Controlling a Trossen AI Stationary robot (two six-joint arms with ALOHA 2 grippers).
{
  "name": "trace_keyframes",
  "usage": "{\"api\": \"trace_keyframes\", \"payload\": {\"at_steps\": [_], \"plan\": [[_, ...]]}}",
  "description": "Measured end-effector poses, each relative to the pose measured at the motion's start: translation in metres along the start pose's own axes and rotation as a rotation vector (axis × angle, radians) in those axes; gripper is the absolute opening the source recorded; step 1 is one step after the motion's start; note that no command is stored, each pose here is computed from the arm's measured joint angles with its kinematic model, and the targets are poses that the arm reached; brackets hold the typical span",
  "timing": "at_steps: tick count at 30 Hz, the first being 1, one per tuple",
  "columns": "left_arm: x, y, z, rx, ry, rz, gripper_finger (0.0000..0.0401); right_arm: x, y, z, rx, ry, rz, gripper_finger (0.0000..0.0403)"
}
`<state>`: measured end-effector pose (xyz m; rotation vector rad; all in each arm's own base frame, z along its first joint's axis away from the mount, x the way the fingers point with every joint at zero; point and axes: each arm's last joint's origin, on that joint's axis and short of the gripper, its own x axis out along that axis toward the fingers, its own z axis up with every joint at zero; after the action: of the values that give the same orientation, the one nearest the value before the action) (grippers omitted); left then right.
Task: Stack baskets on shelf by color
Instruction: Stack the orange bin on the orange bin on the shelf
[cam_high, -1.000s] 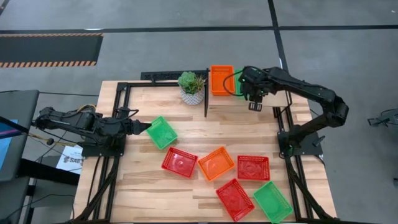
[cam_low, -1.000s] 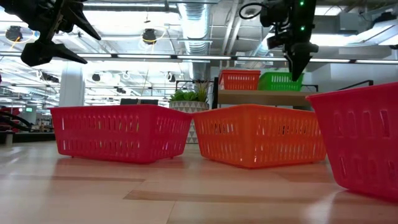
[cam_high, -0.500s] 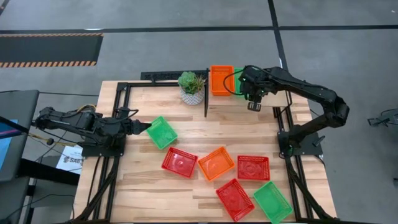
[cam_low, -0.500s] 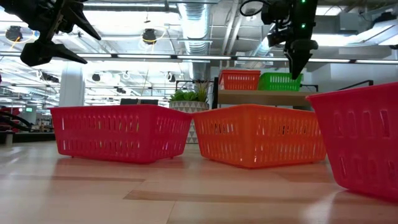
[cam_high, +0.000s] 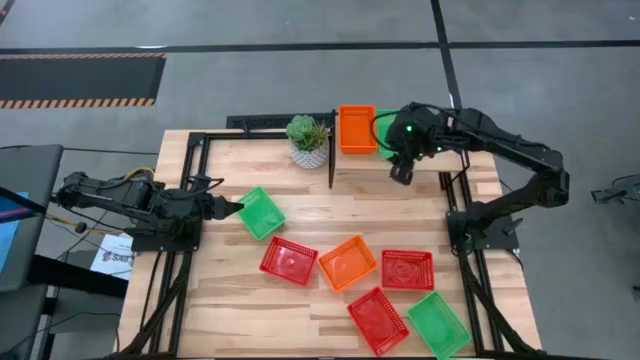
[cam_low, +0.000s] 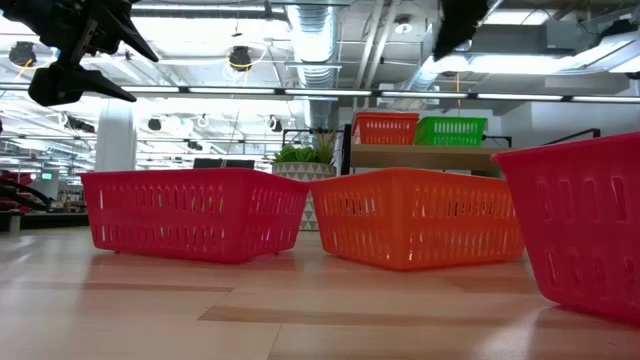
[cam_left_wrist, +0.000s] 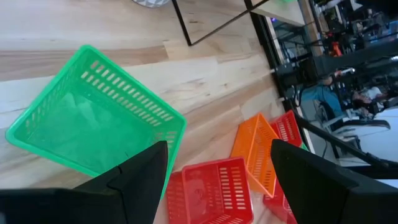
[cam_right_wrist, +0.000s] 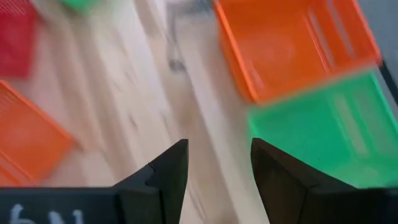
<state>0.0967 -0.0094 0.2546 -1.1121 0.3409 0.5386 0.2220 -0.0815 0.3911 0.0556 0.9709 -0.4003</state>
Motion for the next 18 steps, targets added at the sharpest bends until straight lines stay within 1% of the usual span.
{"api": "trace_keyframes", "payload": {"at_steps": [3,6,9,11,14,16,18], "plan": [[0.0,0.0,0.0,0.009,0.0,0.0,0.0274,0.003,0.023,0.014,-0.032,-0.102,0.052,0.0195],[0.0,0.0,0.0,0.011,0.0,0.0,0.0274,0.015,0.049,0.028,-0.084,-0.175,0.106,0.0191],[0.0,0.0,0.0,0.011,0.002,0.0,0.0274,0.03,0.073,0.037,-0.114,-0.189,0.149,0.0188],[0.0,0.0,0.0,0.01,0.006,-0.001,0.0274,0.042,0.088,0.036,-0.123,-0.135,0.171,0.0187],[0.0,0.0,0.0,0.011,0.016,-0.003,0.0274,0.057,0.109,0.023,-0.107,0.035,0.184,0.0188],[0.0,0.0,-0.001,0.013,0.019,-0.003,0.0274,0.065,0.124,0.014,-0.053,0.144,0.178,0.019],[0.0,0.0,-0.001,0.018,0.019,-0.003,0.0274,0.073,0.14,0.003,0.039,0.235,0.16,0.0191]]}}
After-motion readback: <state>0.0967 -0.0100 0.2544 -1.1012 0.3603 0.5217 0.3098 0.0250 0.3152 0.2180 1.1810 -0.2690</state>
